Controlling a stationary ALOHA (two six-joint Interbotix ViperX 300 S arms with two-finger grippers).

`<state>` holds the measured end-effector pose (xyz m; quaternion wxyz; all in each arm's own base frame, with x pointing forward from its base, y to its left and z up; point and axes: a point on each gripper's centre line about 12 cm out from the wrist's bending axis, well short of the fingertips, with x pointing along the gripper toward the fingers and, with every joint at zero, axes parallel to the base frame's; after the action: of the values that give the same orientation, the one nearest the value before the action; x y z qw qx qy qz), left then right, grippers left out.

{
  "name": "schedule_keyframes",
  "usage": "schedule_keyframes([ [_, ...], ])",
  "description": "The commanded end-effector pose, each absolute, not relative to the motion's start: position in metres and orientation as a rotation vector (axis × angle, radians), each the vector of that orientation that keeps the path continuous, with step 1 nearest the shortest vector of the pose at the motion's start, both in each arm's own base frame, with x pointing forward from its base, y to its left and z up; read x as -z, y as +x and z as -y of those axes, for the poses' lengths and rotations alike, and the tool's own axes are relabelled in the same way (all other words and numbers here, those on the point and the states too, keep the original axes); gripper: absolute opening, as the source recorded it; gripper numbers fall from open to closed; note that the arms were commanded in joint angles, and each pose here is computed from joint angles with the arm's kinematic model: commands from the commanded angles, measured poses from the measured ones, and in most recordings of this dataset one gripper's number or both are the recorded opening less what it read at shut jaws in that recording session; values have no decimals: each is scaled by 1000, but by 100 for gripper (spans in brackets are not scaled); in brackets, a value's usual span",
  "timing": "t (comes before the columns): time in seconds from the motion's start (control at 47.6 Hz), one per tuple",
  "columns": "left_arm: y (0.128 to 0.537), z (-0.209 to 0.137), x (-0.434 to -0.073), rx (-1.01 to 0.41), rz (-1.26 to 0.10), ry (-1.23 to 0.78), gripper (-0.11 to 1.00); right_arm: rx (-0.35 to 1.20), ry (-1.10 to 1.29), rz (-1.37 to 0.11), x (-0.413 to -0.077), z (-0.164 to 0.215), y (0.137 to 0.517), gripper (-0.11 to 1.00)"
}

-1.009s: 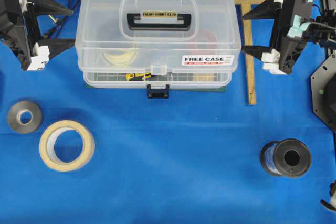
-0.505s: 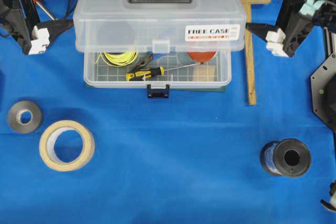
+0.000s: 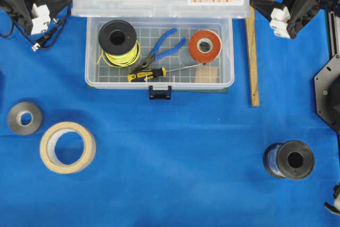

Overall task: Open the tool box with both arms.
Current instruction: 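Lift the clear lid upward and back with both grippers, then push the lid fully open and withdraw both grippers upward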

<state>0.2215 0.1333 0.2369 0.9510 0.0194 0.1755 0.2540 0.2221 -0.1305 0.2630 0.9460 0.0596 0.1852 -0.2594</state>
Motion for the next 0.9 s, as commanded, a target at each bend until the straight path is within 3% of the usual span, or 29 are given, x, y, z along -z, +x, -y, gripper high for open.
schedule_keyframes([
  [0.0, 225, -139, -253, -532, -303, 55, 91, 546, 115, -303, -283, 137, 226, 84],
  [0.883, 230, -196, -245, -674, -362, 69, 91, 747, 169, -356, -268, 215, 230, 84],
])
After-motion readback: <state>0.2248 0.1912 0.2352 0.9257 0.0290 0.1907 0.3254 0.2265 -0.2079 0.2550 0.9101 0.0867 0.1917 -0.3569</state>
